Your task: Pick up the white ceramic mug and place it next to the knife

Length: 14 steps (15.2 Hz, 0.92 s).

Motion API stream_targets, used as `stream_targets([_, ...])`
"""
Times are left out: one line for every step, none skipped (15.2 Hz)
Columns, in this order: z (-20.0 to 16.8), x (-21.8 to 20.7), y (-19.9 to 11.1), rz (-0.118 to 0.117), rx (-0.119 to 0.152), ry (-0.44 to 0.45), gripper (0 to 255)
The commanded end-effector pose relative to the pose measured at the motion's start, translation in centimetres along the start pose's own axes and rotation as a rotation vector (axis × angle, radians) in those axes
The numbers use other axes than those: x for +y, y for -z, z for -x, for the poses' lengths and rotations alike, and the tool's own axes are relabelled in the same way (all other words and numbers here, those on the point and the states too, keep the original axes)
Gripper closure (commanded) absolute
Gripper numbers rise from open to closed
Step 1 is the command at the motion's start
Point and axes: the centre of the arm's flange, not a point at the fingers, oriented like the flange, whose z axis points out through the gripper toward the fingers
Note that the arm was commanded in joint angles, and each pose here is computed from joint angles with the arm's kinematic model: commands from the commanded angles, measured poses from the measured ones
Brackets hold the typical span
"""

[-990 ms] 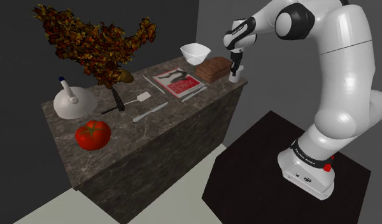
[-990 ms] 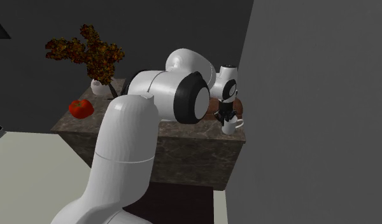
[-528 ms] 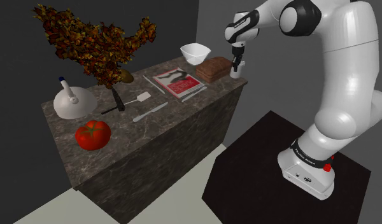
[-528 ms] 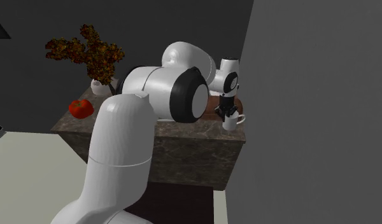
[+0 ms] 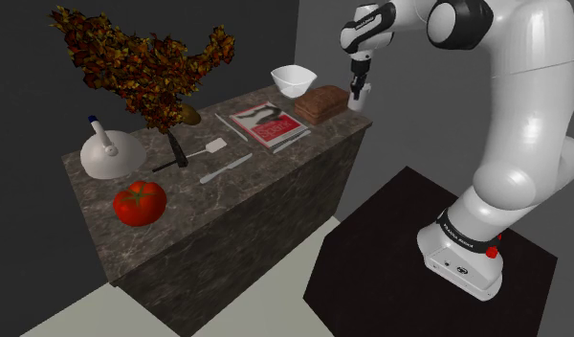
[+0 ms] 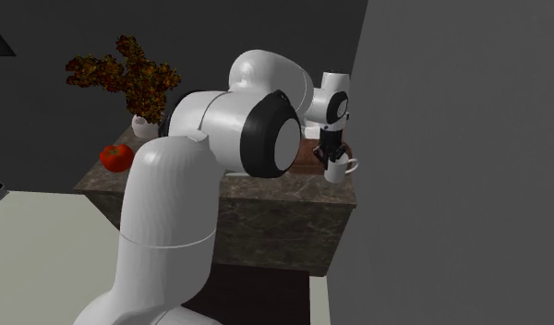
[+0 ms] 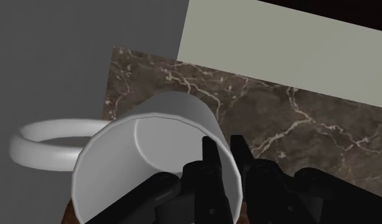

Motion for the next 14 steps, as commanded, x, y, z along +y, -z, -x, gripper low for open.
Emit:
stream_targets([0.2,0.0,1.2,0.0,0.0,0.0,255])
stream_targets([0.2,0.0,1.7,0.0,0.0,0.0,255])
stream_targets([0.3,0.1,2.2,0.0,0.0,0.0,255])
stream_targets([0.4,0.1,2.7,0.0,0.0,0.0,255])
stream_targets([0.5,0.1,3.2,0.0,0.0,0.0,255])
stream_targets([0.6,0.1,3.8,0.0,0.0,0.0,255])
stream_targets([0.7,0.1,4.3,0.0,0.0,0.0,255])
stream_targets([0.8,0.1,4.8,0.0,0.0,0.0,255])
stream_targets([0.9,0.1,5.3,0.0,0.0,0.0,255])
stream_targets([1.0,0.1,5.8,0.0,0.0,0.0,255])
stream_targets([1.0,0.2,6.4,0.0,0.0,0.0,255])
stream_targets([1.1,0.2,6.9,0.0,0.0,0.0,255])
stream_targets([1.2,0.2,7.4,0.0,0.0,0.0,255])
stream_targets([1.3,0.2,7.9,0.0,0.0,0.0,255])
